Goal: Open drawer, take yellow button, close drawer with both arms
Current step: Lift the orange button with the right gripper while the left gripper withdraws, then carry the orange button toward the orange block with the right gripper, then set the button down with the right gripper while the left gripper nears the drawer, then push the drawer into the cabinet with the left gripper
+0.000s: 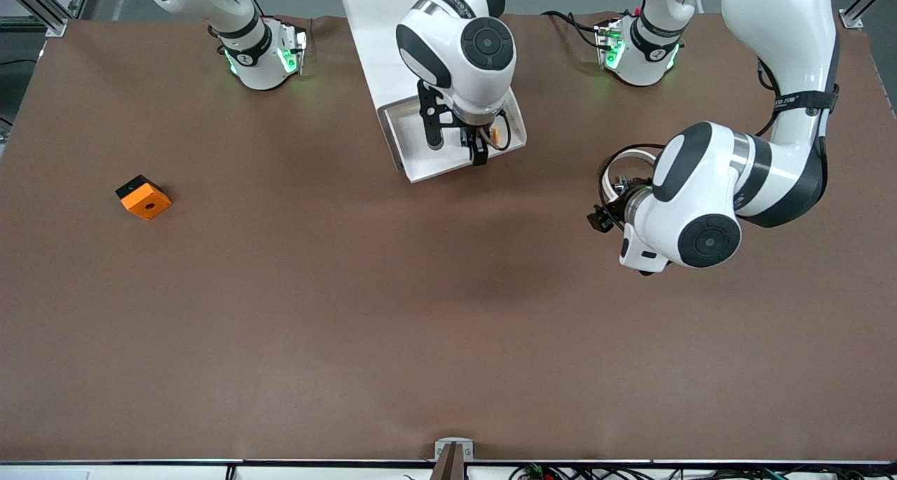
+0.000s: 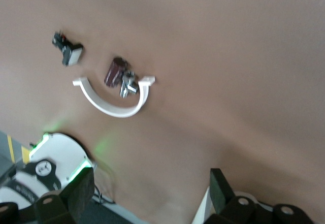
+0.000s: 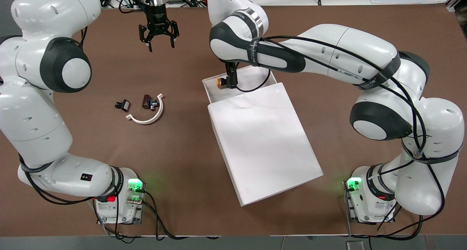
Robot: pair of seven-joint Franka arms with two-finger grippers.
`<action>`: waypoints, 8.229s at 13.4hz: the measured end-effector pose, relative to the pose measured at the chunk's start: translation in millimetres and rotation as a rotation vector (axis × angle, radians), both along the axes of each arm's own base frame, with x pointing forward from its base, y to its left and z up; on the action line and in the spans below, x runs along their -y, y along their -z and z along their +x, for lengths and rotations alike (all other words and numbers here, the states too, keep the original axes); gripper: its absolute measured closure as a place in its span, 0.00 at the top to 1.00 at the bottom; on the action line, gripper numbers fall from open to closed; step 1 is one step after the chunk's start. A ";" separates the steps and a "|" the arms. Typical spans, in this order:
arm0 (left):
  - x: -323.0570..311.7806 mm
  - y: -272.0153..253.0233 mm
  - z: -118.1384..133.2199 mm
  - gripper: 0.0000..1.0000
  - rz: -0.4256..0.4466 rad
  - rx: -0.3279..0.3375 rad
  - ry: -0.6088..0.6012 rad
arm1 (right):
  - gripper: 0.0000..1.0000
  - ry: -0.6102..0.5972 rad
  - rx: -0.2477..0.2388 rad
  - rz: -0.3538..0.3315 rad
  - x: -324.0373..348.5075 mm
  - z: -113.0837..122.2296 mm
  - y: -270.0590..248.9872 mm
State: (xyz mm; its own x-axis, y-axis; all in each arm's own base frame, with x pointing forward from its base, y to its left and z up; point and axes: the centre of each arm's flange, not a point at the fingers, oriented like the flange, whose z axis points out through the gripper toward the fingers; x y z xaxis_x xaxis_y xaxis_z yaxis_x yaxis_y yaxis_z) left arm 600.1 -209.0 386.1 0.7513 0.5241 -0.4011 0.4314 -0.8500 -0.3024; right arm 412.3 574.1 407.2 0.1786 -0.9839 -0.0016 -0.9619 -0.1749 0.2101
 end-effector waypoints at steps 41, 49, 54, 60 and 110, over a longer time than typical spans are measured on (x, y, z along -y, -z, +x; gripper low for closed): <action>-95.6 -66.5 61.4 1.00 -0.152 0.385 0.406 | 0.42 -0.868 -0.056 0.116 331.9 179.5 -105.3; -88.1 -65.6 59.6 1.00 -0.159 0.383 0.418 | 0.42 -1.138 -0.025 0.039 484.7 200.7 -26.3; -75.0 -66.2 56.9 1.00 -0.170 0.382 0.437 | 0.42 -1.253 0.057 0.018 578.2 201.2 32.7; -68.2 -67.5 57.1 1.00 -0.215 0.397 0.419 | 0.42 -1.267 0.102 0.001 643.0 184.3 70.7; 148.4 -17.3 -22.5 1.00 -0.185 0.447 0.178 | 1.00 -1.178 0.107 0.152 698.3 213.6 43.3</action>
State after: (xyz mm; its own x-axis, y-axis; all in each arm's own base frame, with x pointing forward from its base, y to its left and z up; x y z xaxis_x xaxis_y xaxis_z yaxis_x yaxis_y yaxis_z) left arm 577.7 -357.4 403.4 0.9417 0.3230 -0.0939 0.3279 -0.9438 0.0414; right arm 625.9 -124.2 363.9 0.9781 -0.2052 -0.0338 -0.2038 -0.9782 0.0391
